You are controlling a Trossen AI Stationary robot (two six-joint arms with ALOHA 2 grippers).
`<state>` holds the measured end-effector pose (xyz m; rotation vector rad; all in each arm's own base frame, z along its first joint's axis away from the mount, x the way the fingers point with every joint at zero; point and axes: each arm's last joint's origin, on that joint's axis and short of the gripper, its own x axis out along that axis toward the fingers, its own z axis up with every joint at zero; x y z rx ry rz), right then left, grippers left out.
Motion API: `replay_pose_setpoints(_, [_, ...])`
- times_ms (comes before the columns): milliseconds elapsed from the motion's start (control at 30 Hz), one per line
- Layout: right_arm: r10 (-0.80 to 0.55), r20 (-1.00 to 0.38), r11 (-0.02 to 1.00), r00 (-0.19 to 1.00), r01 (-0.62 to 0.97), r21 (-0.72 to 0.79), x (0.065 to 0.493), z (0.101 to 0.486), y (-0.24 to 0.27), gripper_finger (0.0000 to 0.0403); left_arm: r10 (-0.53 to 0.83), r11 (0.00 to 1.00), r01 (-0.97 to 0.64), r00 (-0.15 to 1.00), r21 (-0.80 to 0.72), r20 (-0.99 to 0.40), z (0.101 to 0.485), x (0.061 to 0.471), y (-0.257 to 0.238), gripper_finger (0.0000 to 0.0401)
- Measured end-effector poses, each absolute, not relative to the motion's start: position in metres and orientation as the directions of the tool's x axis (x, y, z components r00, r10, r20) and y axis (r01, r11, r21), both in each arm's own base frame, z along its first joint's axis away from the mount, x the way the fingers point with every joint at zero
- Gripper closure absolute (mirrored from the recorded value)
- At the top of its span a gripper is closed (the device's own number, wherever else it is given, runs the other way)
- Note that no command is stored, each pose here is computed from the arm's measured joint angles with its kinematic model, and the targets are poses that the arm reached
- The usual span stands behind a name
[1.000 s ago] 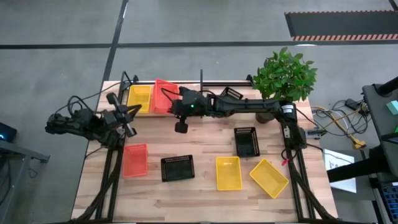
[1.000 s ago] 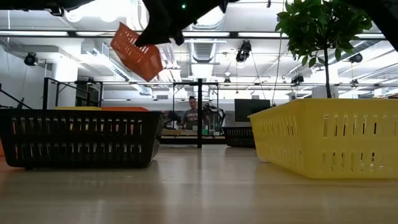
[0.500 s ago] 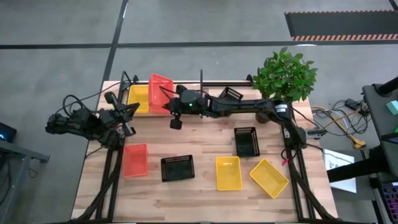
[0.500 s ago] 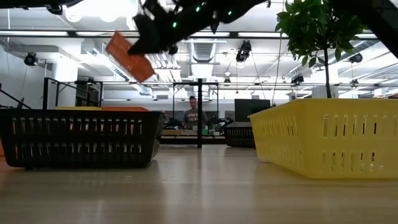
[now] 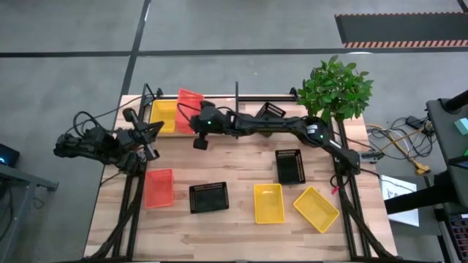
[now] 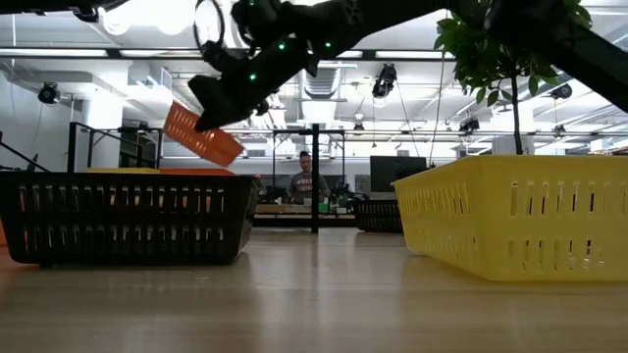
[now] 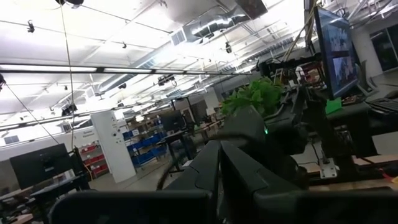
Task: Stack baskets on shelf by color
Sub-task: Stack the right orange bin on the orange bin on the shelf
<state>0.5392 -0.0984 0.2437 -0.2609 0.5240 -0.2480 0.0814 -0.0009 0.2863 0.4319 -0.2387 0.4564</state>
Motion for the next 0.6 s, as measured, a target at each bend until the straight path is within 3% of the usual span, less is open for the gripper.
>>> replay_pose_setpoints(600, [-0.305,-0.535,0.934,0.788,0.137,-0.331,0.542,0.231,-0.105,0.0394,0.373,0.811,-0.475,0.869,0.341,0.326,0.286,0.079,0.0,0.0401])
